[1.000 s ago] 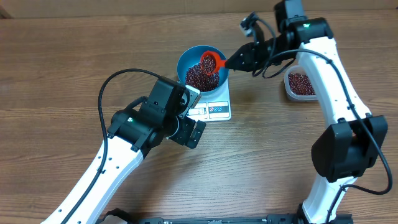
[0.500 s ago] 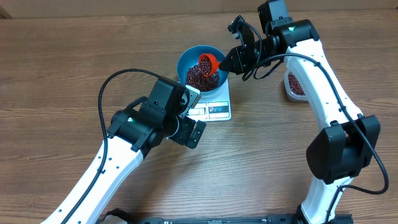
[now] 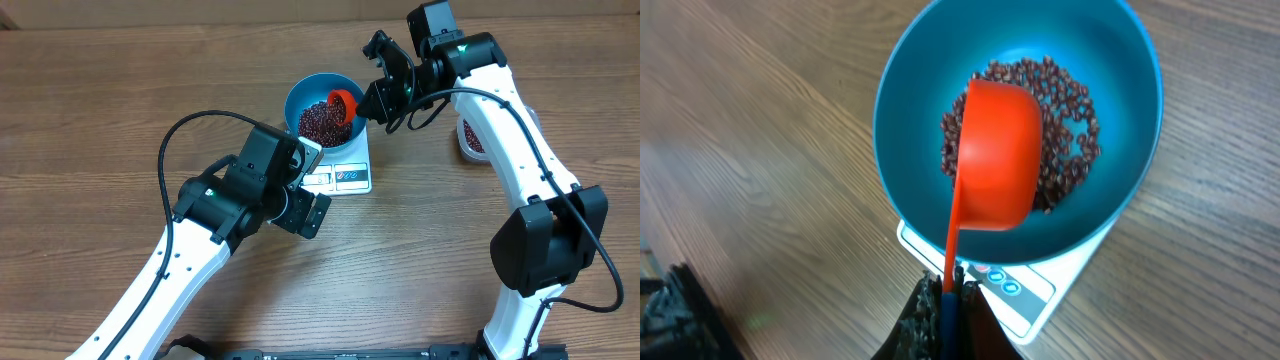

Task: Scoop item into bowl and weigh 150g on scale
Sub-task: 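Tilt the scoop with the right gripper to pour beans into the bowl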

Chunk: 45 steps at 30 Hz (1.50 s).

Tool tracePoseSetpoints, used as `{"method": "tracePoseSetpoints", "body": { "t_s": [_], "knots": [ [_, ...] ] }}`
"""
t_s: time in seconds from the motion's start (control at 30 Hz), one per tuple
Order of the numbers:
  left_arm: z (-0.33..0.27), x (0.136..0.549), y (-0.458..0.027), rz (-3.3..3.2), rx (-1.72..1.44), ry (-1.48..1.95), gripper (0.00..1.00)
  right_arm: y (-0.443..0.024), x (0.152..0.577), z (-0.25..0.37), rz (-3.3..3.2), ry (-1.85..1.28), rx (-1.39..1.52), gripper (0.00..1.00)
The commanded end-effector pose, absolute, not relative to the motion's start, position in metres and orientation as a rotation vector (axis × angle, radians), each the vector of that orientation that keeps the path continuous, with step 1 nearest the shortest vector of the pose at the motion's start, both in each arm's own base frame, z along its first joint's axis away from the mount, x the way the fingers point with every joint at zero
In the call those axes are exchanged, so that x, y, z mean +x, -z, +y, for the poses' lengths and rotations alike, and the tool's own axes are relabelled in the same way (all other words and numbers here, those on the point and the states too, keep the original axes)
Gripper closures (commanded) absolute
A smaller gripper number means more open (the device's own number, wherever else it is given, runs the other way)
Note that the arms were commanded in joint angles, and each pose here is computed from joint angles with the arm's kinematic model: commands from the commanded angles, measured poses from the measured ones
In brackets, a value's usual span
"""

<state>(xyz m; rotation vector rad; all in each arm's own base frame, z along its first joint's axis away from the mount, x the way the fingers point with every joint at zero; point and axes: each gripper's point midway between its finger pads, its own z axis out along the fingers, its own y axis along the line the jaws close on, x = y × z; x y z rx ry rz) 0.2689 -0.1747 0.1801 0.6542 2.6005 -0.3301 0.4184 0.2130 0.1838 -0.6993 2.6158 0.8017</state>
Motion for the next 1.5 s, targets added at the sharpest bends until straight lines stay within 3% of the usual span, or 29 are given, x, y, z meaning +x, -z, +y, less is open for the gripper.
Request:
{"method": "tracePoseSetpoints", "body": {
  "t_s": [0.0, 1.1, 1.3, 1.47],
  "knots": [
    [-0.178, 0.267, -0.182, 2.592, 0.665, 0.351, 0.00, -0.192, 0.418, 0.220, 2.561, -0.760, -0.802, 0.96],
    [-0.178, 0.267, -0.182, 2.592, 0.665, 0.351, 0.00, -0.194, 0.423, 0.222, 2.574, -0.777, -0.726, 0.97],
    [-0.178, 0.267, -0.183, 2.592, 0.665, 0.351, 0.00, -0.188, 0.415, 0.223, 2.551, -0.699, -0.881, 0.96],
    [-0.178, 0.267, -0.182, 2.592, 0.665, 0.351, 0.00, -0.190, 0.435, 0.216, 2.593, -0.652, -0.647, 0.96]
  ]
}}
